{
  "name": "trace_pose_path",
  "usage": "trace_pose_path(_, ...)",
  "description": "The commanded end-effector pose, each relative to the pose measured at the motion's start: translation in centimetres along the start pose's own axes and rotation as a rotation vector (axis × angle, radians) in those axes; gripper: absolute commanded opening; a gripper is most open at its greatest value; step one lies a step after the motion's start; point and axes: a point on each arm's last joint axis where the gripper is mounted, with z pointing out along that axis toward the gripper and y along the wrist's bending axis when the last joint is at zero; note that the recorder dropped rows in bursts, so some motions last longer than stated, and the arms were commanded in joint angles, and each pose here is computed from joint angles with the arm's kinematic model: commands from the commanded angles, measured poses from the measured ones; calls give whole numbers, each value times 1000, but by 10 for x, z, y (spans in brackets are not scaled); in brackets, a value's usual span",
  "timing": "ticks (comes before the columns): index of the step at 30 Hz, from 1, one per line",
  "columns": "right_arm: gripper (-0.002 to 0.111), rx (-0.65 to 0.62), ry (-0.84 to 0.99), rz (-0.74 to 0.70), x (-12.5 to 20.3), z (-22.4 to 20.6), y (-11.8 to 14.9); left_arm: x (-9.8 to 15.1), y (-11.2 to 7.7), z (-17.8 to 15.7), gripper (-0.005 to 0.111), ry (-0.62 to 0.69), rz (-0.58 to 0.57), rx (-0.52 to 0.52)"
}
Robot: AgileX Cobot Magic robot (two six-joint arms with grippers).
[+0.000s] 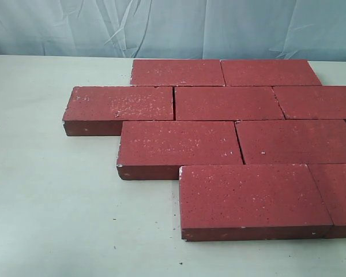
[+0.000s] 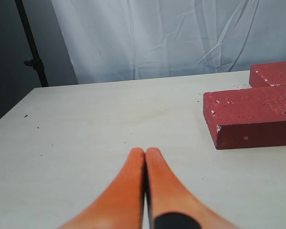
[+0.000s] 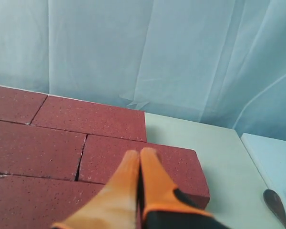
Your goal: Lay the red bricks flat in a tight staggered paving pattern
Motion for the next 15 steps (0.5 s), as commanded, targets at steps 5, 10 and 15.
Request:
trace_pose_path(5,-1,21,-71,0,38,-29,7,2,0,0,0,1,-18,0)
trace_pose_path(10,-1,31,-109,5,57,-40,11,2,0,0,0,1,-18,0)
trace_pose_path(15,-1,44,-128,25,75,-44,14,2,0,0,0,1,-18,0)
